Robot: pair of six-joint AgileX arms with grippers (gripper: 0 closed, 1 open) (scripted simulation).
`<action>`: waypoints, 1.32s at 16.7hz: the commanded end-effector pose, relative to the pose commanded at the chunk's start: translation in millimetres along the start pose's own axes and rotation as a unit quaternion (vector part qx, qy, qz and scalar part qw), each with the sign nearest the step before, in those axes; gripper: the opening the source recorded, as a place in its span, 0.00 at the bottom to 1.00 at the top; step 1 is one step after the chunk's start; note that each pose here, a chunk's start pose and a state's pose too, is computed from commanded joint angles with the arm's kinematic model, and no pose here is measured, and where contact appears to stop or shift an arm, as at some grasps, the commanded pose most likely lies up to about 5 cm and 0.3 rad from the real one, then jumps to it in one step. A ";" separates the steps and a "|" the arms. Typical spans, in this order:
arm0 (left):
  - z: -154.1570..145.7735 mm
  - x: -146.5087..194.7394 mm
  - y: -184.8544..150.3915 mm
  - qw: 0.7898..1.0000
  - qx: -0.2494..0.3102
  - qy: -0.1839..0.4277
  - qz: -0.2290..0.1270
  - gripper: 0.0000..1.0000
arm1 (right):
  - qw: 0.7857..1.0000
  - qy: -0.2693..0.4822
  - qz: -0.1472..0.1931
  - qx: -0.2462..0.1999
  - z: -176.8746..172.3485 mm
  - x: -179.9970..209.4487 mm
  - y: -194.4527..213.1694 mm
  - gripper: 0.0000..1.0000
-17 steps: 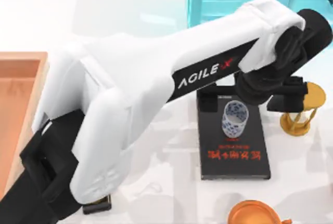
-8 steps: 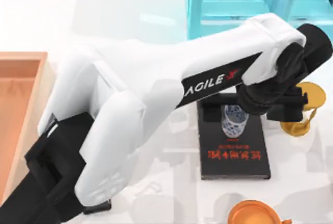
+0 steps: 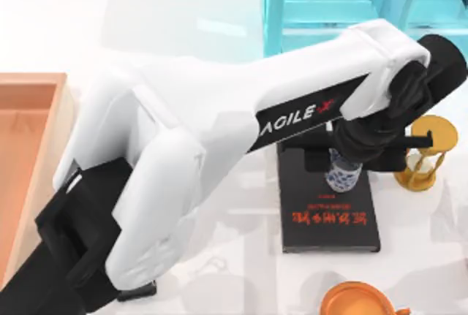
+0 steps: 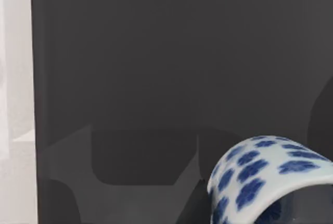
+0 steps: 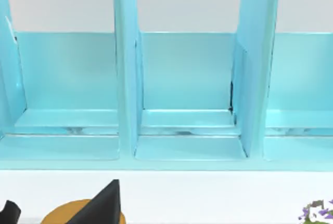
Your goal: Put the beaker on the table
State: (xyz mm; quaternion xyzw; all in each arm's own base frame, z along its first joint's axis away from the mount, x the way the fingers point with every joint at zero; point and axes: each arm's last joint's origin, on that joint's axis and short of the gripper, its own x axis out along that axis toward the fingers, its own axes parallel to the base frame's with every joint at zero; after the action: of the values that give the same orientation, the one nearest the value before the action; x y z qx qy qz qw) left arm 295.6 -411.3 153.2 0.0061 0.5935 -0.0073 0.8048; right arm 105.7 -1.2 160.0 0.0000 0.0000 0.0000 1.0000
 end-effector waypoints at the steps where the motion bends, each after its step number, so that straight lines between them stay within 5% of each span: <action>1: 0.0 0.0 0.0 1.000 0.000 0.000 0.000 0.17 | 1.000 0.000 0.000 0.000 0.0 0.0 0.0 1.00; 4: 0.0 0.0 0.0 1.000 0.000 0.000 0.000 0.00 | 1.000 0.000 0.000 0.000 0.0 0.0 0.0 1.00; 22: 17.6 -21.0 13.5 0.999 -0.016 0.011 0.034 0.00 | 1.000 0.000 0.000 0.000 0.0 0.0 0.0 1.00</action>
State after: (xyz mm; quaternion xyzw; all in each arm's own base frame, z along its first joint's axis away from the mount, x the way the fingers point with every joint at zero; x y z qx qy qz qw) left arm 306.5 -398.0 178.5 0.0134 0.6015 0.0291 0.7982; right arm 105.7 -1.2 160.0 0.0000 0.0000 0.0000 1.0000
